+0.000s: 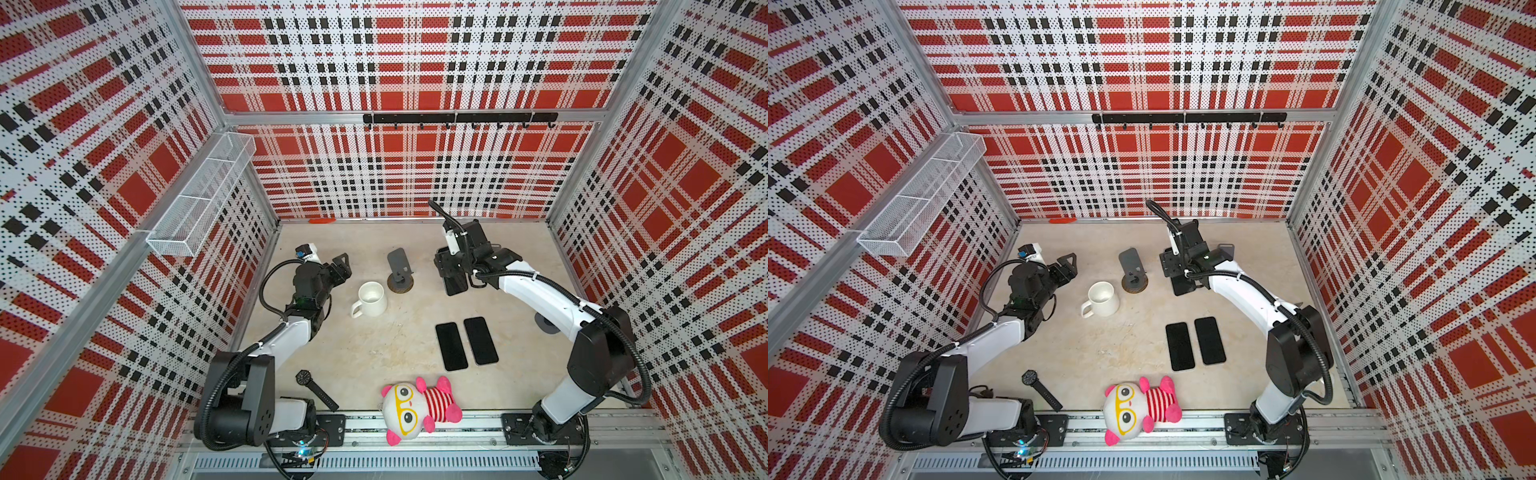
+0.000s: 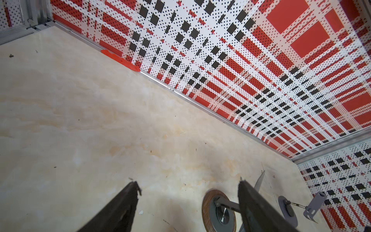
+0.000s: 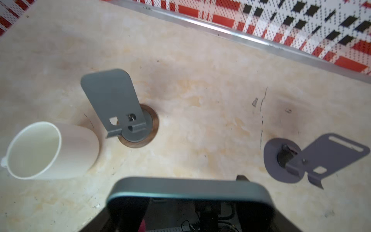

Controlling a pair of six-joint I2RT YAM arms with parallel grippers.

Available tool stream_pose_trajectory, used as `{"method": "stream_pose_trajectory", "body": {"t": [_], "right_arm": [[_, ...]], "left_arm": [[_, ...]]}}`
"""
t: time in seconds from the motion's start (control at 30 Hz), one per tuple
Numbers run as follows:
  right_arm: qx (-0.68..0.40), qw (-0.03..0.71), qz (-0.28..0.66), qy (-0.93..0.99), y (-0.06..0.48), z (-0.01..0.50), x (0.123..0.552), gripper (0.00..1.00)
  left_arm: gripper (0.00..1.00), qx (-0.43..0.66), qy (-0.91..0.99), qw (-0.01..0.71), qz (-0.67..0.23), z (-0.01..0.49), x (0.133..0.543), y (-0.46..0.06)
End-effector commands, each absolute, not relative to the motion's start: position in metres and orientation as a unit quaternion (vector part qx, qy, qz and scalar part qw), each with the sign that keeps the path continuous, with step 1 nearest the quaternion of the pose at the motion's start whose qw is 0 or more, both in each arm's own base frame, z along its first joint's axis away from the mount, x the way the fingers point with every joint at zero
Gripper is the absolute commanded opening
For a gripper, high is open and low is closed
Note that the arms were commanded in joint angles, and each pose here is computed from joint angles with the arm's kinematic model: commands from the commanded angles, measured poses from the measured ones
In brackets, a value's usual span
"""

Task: Remove the phone from the phone stand
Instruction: Place the phone at the bottom-center of the table.

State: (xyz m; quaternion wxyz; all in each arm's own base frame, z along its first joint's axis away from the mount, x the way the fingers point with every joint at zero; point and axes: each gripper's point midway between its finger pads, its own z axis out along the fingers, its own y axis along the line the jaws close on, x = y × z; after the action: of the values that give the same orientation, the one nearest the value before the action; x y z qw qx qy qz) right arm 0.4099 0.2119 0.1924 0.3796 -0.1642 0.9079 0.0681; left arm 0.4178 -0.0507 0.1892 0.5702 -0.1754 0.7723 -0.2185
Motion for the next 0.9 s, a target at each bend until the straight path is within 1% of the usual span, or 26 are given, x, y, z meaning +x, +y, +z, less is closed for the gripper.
{"method": "stream_pose_trajectory", "body": {"t": [0.0, 0.07, 0.2, 0.4, 0.5, 0.6, 0.73, 0.87], "right_arm": [[-0.137, 0.372, 0.048, 0.917, 0.186, 0.191, 0.400, 0.71], [-0.131, 0.358, 0.042, 0.923, 0.178, 0.179, 0.393, 0.71], [-0.123, 0.333, 0.057, 0.933, 0.182, 0.157, 0.387, 0.71], [-0.121, 0.303, 0.143, 0.934, 0.225, 0.144, 0.399, 0.70], [-0.141, 0.294, 0.148, 0.934, 0.248, 0.132, 0.397, 0.71], [-0.153, 0.271, 0.151, 0.938, 0.270, 0.118, 0.389, 0.71], [-0.175, 0.240, 0.171, 0.939, 0.309, 0.099, 0.366, 0.71], [-0.185, 0.214, 0.167, 0.944, 0.328, 0.086, 0.342, 0.71]], "left_arm": [[0.81, -0.170, 0.772, 0.576, -0.207, 0.195, 0.423, -0.051], [0.81, -0.170, 0.772, 0.575, -0.211, 0.196, 0.423, -0.052], [0.82, -0.169, 0.770, 0.574, -0.222, 0.199, 0.423, -0.055], [0.82, -0.171, 0.769, 0.568, -0.237, 0.199, 0.422, -0.058], [0.82, -0.174, 0.768, 0.570, -0.235, 0.202, 0.419, -0.054], [0.82, -0.183, 0.765, 0.574, -0.227, 0.202, 0.412, -0.043], [0.82, -0.197, 0.761, 0.580, -0.215, 0.199, 0.403, -0.027], [0.82, -0.201, 0.761, 0.581, -0.207, 0.195, 0.400, -0.021]]}}
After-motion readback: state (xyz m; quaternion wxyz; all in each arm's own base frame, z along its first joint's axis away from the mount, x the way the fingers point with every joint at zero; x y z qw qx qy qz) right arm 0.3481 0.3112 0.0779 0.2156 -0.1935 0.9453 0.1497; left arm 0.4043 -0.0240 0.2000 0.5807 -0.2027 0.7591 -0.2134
